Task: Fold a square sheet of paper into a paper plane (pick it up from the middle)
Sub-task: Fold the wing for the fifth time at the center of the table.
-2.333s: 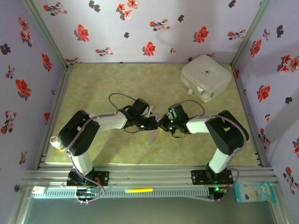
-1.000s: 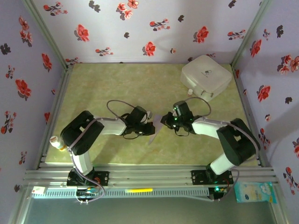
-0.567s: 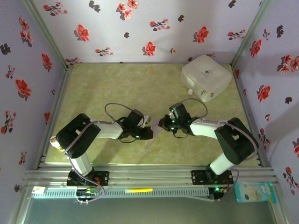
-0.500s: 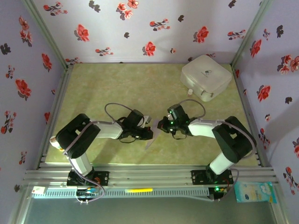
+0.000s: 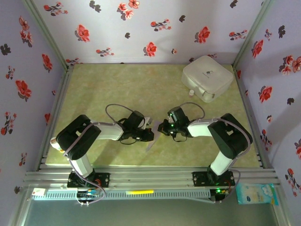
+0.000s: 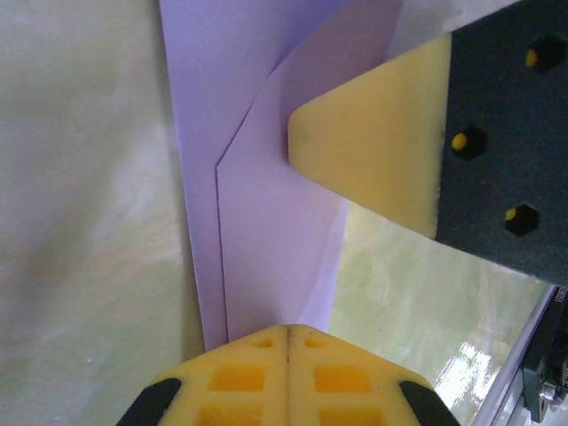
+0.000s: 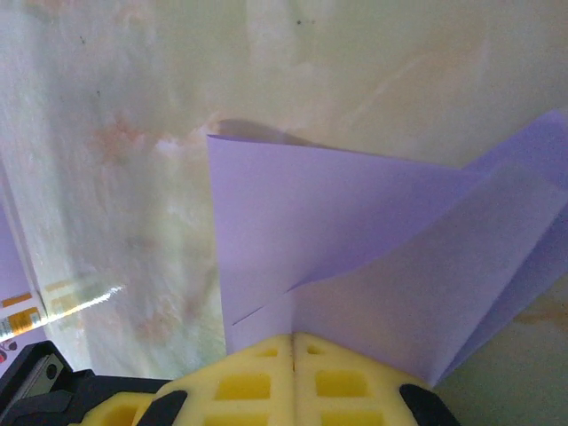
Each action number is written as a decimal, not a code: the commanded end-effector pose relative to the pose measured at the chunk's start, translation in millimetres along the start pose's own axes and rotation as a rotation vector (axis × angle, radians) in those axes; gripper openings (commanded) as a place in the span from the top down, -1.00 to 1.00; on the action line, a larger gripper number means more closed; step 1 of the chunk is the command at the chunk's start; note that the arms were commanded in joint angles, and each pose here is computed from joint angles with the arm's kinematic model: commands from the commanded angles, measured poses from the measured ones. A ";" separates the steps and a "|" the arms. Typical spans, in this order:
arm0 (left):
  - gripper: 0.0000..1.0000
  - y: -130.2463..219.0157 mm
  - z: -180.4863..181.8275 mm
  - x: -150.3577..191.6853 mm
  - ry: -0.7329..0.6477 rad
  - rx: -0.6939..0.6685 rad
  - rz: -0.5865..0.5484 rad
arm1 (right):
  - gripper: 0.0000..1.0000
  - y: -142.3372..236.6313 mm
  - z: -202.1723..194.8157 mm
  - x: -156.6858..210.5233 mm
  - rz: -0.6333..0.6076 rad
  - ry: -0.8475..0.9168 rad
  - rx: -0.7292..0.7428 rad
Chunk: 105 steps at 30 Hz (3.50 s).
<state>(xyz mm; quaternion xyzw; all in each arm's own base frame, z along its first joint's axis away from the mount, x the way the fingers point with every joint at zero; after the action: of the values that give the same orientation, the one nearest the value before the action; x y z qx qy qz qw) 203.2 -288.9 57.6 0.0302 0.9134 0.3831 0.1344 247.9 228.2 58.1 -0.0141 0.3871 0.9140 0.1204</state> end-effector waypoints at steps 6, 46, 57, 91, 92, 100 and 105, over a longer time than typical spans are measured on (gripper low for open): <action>1.00 -11.7 54.1 57.1 0.118 -0.201 0.213 | 0.93 8.2 -38.1 -25.1 -0.108 -0.083 0.116; 1.00 8.1 26.5 33.4 0.082 -0.183 0.121 | 1.00 10.8 -32.0 -17.0 -0.091 -0.084 0.113; 0.97 31.2 -28.8 -4.6 0.035 -0.061 0.027 | 1.00 9.5 -38.6 -11.9 -0.070 -0.106 0.148; 0.85 4.2 8.1 45.3 0.126 -0.145 0.192 | 1.00 8.3 -46.0 -9.1 -0.081 -0.117 0.185; 0.84 6.9 8.5 47.2 0.129 -0.143 0.191 | 1.00 8.3 -46.0 -8.9 -0.080 -0.116 0.186; 0.90 43.4 -4.4 46.7 0.095 -0.099 0.040 | 0.98 8.6 -35.7 -11.9 -0.079 -0.096 0.129; 0.79 81.8 -8.9 16.3 0.091 -0.064 -0.147 | 0.86 15.9 -2.7 -22.7 -0.097 -0.034 -0.024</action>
<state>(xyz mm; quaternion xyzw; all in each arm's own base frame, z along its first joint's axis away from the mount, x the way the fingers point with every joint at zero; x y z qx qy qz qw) 162.9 -247.4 108.6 -0.0076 0.9112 0.3953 0.1158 263.8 206.9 60.4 -0.0017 0.3887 0.9050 0.1731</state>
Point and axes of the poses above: each hand's point on the last joint's axis, 136 mm out from that joint toward the fingers, its own y axis back along the fingers, its own z axis along the line the jaws close on, x = y × z, the point moved 6 cm from there along y, back along the fingers, and after that the axes turned 3 degrees about y, right-handed, at the moved point
